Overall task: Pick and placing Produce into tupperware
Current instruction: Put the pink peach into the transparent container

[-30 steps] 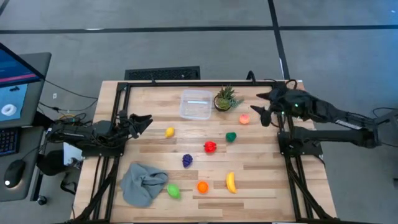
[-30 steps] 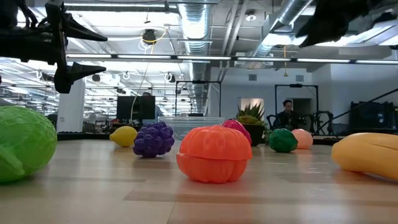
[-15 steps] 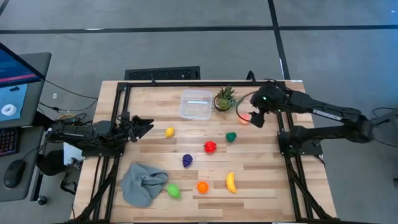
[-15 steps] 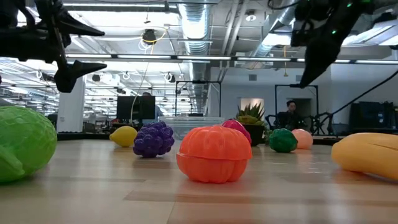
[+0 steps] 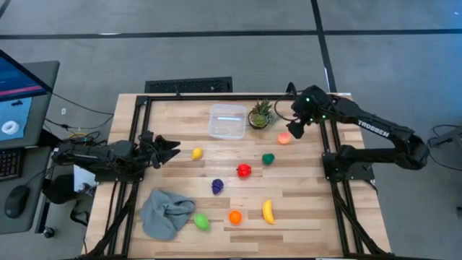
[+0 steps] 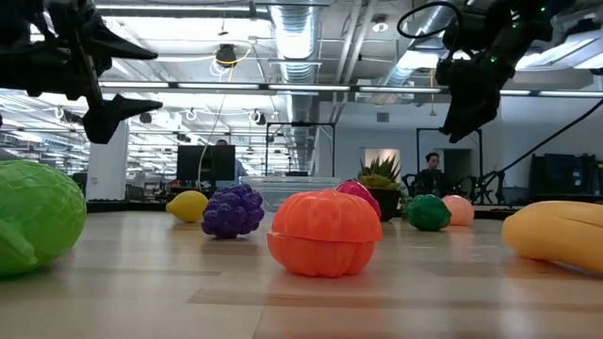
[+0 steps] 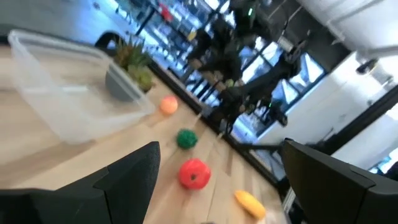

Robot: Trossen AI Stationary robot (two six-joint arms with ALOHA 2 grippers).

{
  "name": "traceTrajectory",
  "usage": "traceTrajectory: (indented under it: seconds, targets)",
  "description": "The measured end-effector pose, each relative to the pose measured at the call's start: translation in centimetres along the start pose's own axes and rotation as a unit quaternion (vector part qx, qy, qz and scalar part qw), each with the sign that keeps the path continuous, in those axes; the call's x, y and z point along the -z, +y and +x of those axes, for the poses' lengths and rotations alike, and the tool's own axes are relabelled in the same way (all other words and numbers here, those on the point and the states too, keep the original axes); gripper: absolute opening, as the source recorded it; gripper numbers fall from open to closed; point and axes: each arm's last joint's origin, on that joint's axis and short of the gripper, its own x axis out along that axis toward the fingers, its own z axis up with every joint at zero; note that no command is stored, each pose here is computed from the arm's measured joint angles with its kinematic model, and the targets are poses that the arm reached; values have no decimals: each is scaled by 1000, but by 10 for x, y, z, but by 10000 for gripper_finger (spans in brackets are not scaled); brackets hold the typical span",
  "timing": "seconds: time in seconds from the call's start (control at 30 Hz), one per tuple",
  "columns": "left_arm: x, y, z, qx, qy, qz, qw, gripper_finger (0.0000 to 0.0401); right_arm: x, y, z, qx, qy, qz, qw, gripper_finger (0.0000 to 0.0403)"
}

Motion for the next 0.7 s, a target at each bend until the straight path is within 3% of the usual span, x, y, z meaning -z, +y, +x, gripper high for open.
traceTrajectory:
  seconds: [0.2, 0.37, 0.5, 0.7]
  targets:
    - [7, 2, 5, -9, 47, 56, 997, 323, 4, -5, -3, 8, 10, -26, 1000, 319]
    - [16, 8, 10, -41, 91, 102, 990, 323, 2, -3, 12, -4, 44, -117, 992, 319]
    - [23, 12, 14, -67, 127, 103, 984, 323, -1, -2, 31, 3, 75, -168, 983, 319]
    - [30, 16, 16, -75, 167, 90, 979, 323, -5, -5, 57, -16, 99, -160, 982, 319]
